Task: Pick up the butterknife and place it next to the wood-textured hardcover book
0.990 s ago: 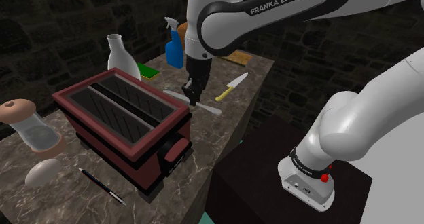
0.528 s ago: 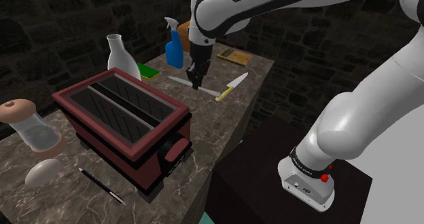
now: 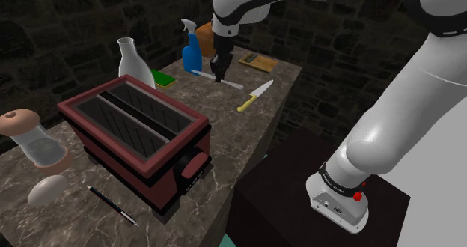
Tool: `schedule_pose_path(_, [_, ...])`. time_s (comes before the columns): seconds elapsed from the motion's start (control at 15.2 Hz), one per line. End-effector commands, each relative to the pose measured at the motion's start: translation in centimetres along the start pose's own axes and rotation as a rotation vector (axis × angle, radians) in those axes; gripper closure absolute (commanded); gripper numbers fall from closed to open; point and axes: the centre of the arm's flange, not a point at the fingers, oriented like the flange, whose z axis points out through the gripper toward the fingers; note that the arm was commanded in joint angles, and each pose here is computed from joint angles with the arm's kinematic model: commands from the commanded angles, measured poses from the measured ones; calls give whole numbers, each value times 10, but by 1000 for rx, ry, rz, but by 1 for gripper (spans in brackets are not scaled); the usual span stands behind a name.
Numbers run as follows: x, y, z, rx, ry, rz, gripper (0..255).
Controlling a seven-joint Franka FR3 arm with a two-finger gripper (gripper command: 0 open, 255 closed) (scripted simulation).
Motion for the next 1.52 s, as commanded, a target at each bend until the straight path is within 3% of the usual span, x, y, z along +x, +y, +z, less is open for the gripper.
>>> schedule_pose_path(0.0, [10,27,-2,0,0,-1,255])
schedule_pose_path(1.32, [124,263,-32,0,0,-1,255])
schedule_pose_path(1.45, [129,272,-28,0,0,-1,255])
